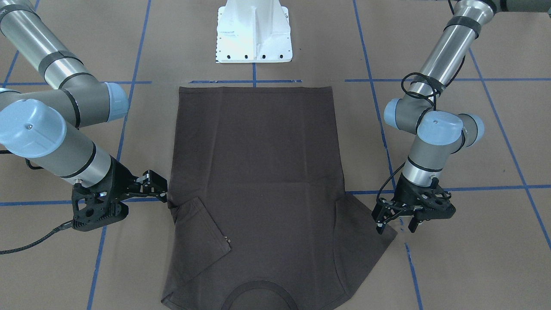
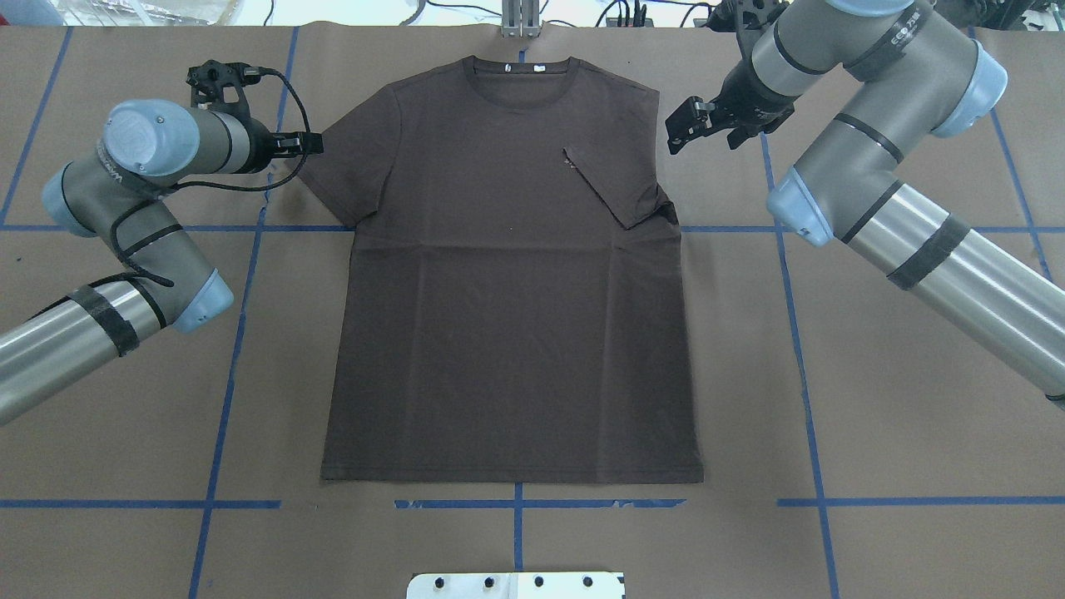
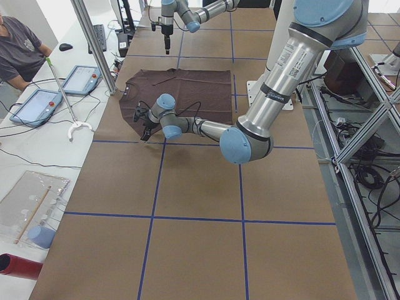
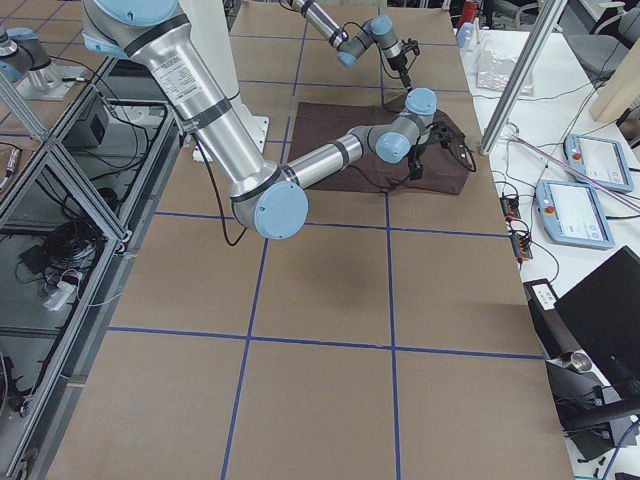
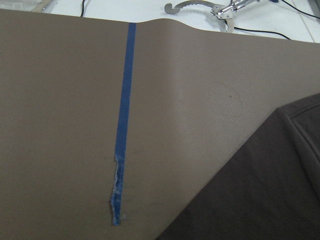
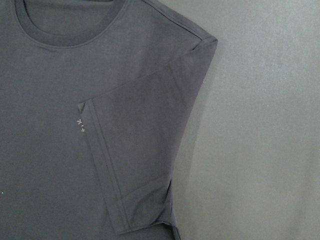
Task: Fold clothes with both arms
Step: 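Release the sleeve and lift the right gripper while the left arm approaches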
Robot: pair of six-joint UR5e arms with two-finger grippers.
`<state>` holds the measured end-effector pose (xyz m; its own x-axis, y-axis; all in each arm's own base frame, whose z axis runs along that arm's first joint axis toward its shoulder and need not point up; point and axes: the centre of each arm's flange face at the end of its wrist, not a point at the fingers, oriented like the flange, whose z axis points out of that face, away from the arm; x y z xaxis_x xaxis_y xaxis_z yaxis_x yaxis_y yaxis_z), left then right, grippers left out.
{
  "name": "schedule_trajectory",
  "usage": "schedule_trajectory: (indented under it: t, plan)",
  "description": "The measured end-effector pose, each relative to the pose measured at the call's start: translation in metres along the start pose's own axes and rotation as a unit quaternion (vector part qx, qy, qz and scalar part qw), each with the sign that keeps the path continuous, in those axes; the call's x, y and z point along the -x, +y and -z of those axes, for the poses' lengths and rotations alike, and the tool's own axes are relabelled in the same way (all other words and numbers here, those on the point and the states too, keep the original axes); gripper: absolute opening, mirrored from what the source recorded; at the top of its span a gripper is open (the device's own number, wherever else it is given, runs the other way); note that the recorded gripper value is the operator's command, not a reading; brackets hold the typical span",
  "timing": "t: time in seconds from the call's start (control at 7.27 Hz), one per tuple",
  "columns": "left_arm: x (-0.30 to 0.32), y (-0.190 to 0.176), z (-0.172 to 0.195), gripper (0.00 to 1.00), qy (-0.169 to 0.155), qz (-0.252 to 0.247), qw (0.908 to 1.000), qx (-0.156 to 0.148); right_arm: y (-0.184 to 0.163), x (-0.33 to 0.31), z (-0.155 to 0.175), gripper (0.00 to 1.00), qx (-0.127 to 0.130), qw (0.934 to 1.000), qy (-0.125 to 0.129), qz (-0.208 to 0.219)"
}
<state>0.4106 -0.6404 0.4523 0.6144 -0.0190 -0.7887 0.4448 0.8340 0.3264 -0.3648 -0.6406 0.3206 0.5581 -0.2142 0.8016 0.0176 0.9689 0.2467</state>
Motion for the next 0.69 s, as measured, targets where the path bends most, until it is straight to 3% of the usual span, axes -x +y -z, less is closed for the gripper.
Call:
schedule_trajectory:
  t: [0.41, 0.69]
  plan:
    - [-0.0076, 0.0071, -0.0154, 0.90, -0.009, -0.002, 0.9999, 0.007, 0.0002, 0.0004, -0.0016, 1.00, 0.001, 1.0000, 0.001, 0.000]
    - [-0.0102, 0.0065, -0.0163, 0.69, -0.008, -0.004, 0.9999, 0.008, 0.0000, -0.0005, -0.0023, 1.00, 0.001, 1.0000, 0.002, -0.001]
